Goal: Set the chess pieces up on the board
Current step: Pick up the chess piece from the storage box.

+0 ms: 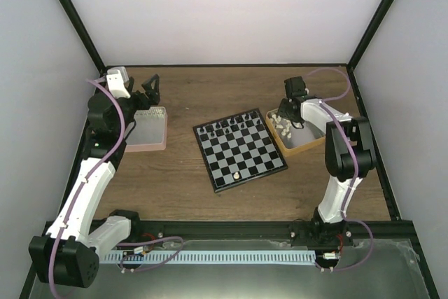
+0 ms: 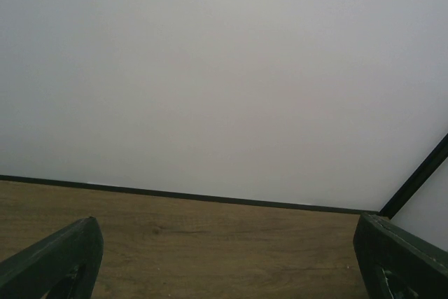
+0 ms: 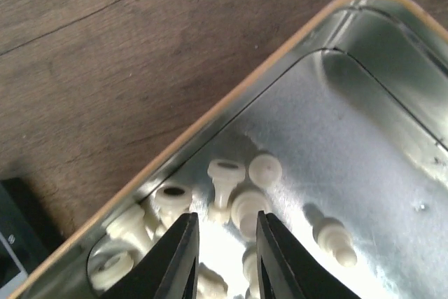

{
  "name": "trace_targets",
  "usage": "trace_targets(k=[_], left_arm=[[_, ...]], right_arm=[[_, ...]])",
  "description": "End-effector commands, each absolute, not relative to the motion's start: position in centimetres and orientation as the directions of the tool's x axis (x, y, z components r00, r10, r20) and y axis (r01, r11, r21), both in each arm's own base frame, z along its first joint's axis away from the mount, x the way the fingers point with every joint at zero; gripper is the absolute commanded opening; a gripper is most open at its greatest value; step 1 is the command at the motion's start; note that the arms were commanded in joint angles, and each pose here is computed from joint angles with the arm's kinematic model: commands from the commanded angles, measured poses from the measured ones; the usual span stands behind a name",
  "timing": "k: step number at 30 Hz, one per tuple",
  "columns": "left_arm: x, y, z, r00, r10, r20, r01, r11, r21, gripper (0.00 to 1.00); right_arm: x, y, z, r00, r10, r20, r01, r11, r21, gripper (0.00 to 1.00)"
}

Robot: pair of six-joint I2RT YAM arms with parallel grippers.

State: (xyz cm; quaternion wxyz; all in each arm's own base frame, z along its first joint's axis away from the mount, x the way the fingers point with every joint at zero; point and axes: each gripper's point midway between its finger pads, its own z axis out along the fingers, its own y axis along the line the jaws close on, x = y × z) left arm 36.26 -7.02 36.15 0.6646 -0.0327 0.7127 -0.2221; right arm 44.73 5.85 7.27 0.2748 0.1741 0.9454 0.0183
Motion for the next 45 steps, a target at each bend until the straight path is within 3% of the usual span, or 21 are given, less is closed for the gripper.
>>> trace_targets(k=[1, 18, 28, 40, 45], left_arm=[[36.5, -6.7, 36.0, -0.1, -0.329, -0.939, 0.237, 0.909, -0.344, 1.0], [36.7, -6.5, 35.7, -0.104, -0.324, -0.94, 0.227, 0.913, -0.339, 1.0], [36.7, -6.4, 35.7, -0.104, -0.319, -0.942, 0.221, 0.916, -0.335, 1.0], [36.5, -6.3, 35.8, -0.099, -0.317, -0.943, 0.218, 0.918, -0.332, 1.0], [36.5, -6.3, 35.8, -0.098, -0.316, -0.944, 0.217, 0.919, -0.33, 1.0]], right_arm=[[47.6, 5.2, 8.9, -0.753, 0.33, -0.569, 0.306, 0.941, 0.142, 0.24], [46.5, 3.8, 5.7, -0.799, 0.311, -0.515, 0.344, 0.938, 0.033, 0.24], [46.8, 3.9, 5.3, -0.805, 0.301, -0.512, 0.334, 0.942, 0.029, 0.11], [45.6, 4.2, 4.9, -0.825, 0.3, -0.478, 0.321, 0.946, 0.041, 0.19], [45.5, 4.2, 5.1, -0.824, 0.299, -0.481, 0.317, 0.947, 0.045, 0.08]])
